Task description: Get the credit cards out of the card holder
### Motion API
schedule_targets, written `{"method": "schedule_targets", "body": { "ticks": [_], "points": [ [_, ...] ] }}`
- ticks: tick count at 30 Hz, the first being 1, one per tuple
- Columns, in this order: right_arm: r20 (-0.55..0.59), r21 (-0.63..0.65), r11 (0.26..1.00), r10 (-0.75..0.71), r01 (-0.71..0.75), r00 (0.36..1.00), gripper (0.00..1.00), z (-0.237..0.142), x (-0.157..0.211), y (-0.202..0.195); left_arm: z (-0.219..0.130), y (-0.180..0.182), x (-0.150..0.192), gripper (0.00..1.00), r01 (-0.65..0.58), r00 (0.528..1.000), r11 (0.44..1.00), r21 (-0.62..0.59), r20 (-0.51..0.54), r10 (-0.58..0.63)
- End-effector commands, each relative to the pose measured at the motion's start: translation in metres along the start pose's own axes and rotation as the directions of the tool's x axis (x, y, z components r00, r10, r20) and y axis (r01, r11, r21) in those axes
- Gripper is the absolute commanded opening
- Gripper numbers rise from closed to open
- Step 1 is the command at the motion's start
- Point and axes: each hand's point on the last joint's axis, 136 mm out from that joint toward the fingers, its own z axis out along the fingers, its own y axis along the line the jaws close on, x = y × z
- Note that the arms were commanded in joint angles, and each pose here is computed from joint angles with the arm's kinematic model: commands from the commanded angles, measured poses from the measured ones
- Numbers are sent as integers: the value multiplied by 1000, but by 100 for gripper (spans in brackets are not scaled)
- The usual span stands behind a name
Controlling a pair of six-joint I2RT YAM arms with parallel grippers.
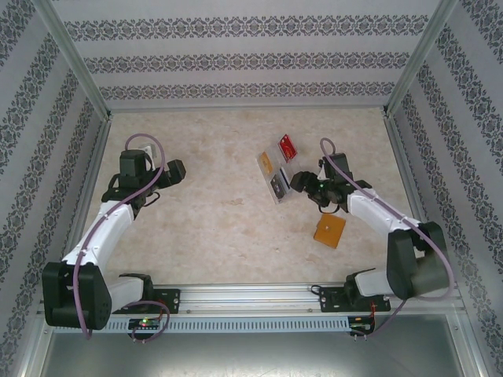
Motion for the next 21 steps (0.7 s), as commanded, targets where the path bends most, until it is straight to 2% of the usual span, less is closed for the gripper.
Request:
{"method": "schedule_targets", "body": {
  "ticks": [1,9,15,21],
  "points": [
    [37,-72,997,-8,10,999,73,5,-21,26,0,-1,-3,100,21,1000,1000,11,-15,-21],
    [66,-45,998,-42,45,997,71,22,-53,32,5,4,0,99,35,999,999,-14,-41,-36],
    [38,-46,998,-51,53,998,72,34,-69,34,4,1,1,99,44,998,999,-1,-47,-44],
    [63,36,998,-44,42,997,75,4,-62,13,3,-1,2,99,51,997,999,9,-57,-50]
  ]
}}
